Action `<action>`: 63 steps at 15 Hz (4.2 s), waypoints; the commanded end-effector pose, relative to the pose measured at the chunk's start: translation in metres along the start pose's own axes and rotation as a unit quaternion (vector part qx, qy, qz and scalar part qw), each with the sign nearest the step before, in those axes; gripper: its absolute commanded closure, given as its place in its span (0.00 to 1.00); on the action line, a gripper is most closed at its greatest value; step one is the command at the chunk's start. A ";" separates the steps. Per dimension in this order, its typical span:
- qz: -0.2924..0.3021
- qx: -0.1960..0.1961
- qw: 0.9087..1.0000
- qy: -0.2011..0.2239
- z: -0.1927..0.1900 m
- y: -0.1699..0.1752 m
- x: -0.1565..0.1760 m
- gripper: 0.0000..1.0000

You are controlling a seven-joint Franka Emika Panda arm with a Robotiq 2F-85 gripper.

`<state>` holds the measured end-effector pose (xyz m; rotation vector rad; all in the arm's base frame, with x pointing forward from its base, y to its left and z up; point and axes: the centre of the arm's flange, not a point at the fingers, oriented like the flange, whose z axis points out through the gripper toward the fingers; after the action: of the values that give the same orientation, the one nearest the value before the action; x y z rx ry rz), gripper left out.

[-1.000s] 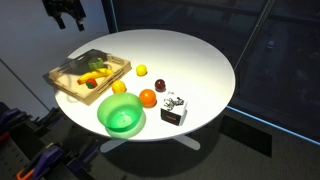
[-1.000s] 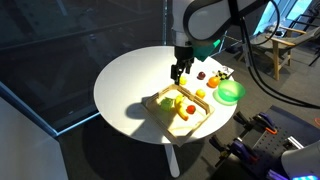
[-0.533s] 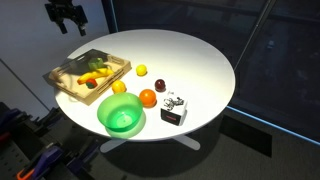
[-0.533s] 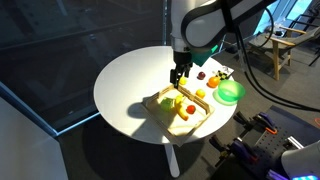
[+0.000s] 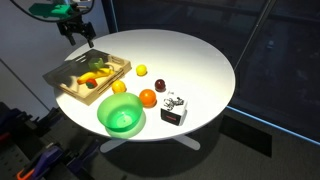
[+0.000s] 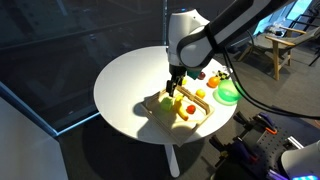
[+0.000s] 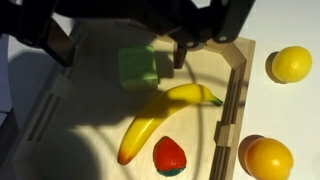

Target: Remove the light green block from the wooden tray and put it on the table

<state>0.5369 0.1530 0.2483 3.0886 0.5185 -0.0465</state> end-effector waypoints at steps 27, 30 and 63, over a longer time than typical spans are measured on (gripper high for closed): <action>-0.039 -0.012 0.999 -0.012 0.098 -0.008 0.067 0.00; -0.038 -0.012 0.999 -0.017 0.102 -0.010 0.068 0.33; 0.271 0.022 0.959 -0.084 0.013 0.134 0.022 0.71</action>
<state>0.6070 0.0550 0.2217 3.0967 -0.2366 -0.3340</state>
